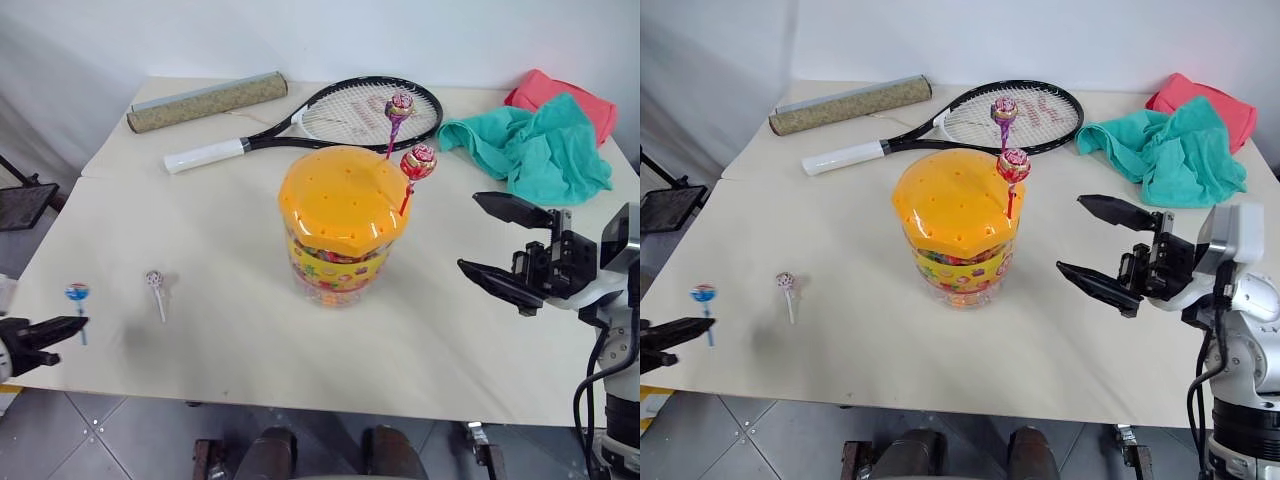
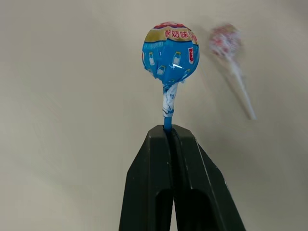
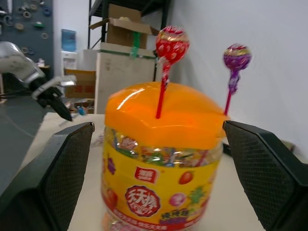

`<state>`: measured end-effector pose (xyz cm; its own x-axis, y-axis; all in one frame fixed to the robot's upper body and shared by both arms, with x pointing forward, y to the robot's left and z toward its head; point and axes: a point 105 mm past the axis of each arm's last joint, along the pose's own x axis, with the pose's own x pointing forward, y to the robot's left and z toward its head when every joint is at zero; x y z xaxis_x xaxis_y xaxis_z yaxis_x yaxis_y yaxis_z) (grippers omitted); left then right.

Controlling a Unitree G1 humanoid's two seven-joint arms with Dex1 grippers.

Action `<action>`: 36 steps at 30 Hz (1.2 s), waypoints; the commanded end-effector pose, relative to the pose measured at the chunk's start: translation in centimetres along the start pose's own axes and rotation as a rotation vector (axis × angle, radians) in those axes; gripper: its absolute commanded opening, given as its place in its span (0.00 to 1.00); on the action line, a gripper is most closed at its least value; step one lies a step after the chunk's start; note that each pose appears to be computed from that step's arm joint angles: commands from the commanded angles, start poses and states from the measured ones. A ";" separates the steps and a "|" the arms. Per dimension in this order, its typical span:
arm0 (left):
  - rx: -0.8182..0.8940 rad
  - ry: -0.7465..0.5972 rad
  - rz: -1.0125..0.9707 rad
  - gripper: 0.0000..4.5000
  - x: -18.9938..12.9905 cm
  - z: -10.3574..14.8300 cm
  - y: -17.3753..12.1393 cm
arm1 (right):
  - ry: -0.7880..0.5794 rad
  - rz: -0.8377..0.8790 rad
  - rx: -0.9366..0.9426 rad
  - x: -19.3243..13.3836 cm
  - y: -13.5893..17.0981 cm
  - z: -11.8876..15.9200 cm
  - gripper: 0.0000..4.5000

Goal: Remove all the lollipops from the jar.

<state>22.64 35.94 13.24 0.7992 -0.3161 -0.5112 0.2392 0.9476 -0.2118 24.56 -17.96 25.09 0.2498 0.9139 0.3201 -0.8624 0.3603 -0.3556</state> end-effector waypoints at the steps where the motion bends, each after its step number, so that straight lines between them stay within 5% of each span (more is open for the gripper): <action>1: 0.054 -0.047 -0.035 0.01 0.8 1.5 -0.5 | -0.001 0.009 -0.023 0.1 0.3 0.5 1.00; 3: 0.068 -0.027 -0.022 0.01 1.1 1.5 -0.1 | 0.010 0.000 -0.018 0.0 0.3 0.4 1.00; 12: 0.254 -0.302 -0.166 0.62 -2.5 7.0 -0.7 | 0.165 -0.087 -0.015 -2.2 -0.5 0.4 1.00; 18: 0.539 -0.351 -0.365 0.62 -4.9 11.0 -4.0 | 0.224 -0.088 -0.011 -2.1 -0.2 2.0 1.00; 22: 0.755 -0.524 -0.592 0.62 -4.1 15.3 -10.8 | 0.206 -0.060 -0.029 0.5 0.3 2.8 1.00; 26: 0.848 -0.505 -0.794 0.74 -1.1 14.9 -15.9 | 0.216 -0.075 -0.005 2.7 -0.5 2.4 1.00; 30: 0.877 -0.526 -0.898 0.99 0.2 14.3 -18.2 | 0.195 -0.051 0.040 3.9 -0.4 2.2 1.00; 36: 0.835 -0.597 -0.992 0.99 0.4 14.1 -20.0 | 0.146 -0.017 0.054 6.5 -0.1 1.6 1.00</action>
<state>26.60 17.86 28.24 0.1895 -0.9819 -0.0052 0.9205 0.1759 0.3489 25.93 -12.88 27.94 0.3351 0.9241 0.1835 -0.8881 0.3749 -0.2661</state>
